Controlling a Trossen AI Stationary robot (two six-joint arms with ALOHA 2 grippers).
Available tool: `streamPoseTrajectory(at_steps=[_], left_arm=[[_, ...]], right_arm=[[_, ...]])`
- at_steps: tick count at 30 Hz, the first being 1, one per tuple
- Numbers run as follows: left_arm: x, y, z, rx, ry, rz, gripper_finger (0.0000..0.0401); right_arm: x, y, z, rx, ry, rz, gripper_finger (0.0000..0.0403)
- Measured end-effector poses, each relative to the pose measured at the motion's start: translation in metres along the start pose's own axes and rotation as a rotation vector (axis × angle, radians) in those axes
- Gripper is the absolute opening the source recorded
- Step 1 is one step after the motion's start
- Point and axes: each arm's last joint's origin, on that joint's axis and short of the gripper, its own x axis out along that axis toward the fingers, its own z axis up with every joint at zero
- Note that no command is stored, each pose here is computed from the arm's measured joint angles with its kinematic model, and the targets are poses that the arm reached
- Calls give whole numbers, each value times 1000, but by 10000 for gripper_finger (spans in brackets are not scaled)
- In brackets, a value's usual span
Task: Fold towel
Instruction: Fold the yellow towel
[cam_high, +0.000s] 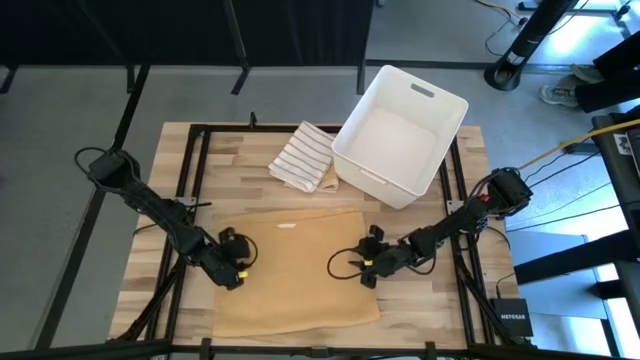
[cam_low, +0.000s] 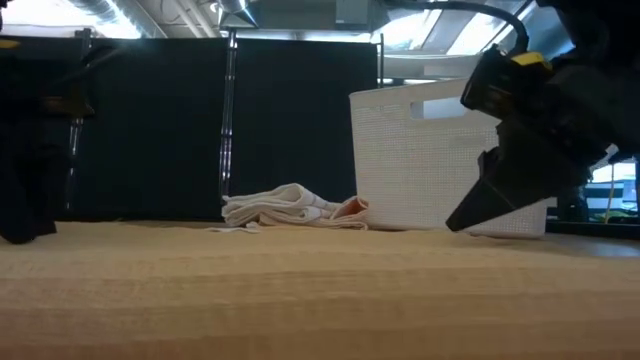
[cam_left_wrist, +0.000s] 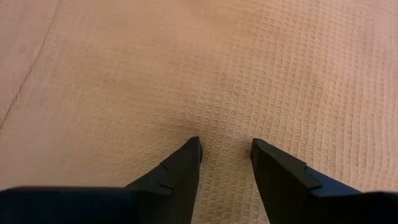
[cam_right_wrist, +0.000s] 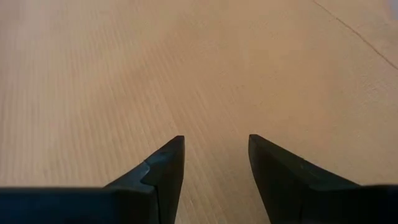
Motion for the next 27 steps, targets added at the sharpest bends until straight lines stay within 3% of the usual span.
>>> streamPoseTrajectory(at_steps=[7, 10, 14, 21, 24, 27], left_arm=[[-1, -11, 8, 91, -91, -105, 140], [-13, -24, 24, 125, -163, -178, 140], [-34, -47, 48, 199, -319, -294, 140], [-65, -80, 68, 387, -733, -567, 142], [-71, -81, 76, 372, -817, -593, 156], [-74, -81, 85, 378, -839, -564, 182]], right_arm=[[-1, 6, 9, -3, -85, 55, 182], [-4, 11, 20, -42, -162, 96, 182], [-10, 30, 43, -106, -239, 152, 182], [-24, 64, 83, -181, -366, 233, 182], [-28, 70, 97, -156, -405, 245, 182], [-31, 70, 117, -120, -470, 184, 182]])
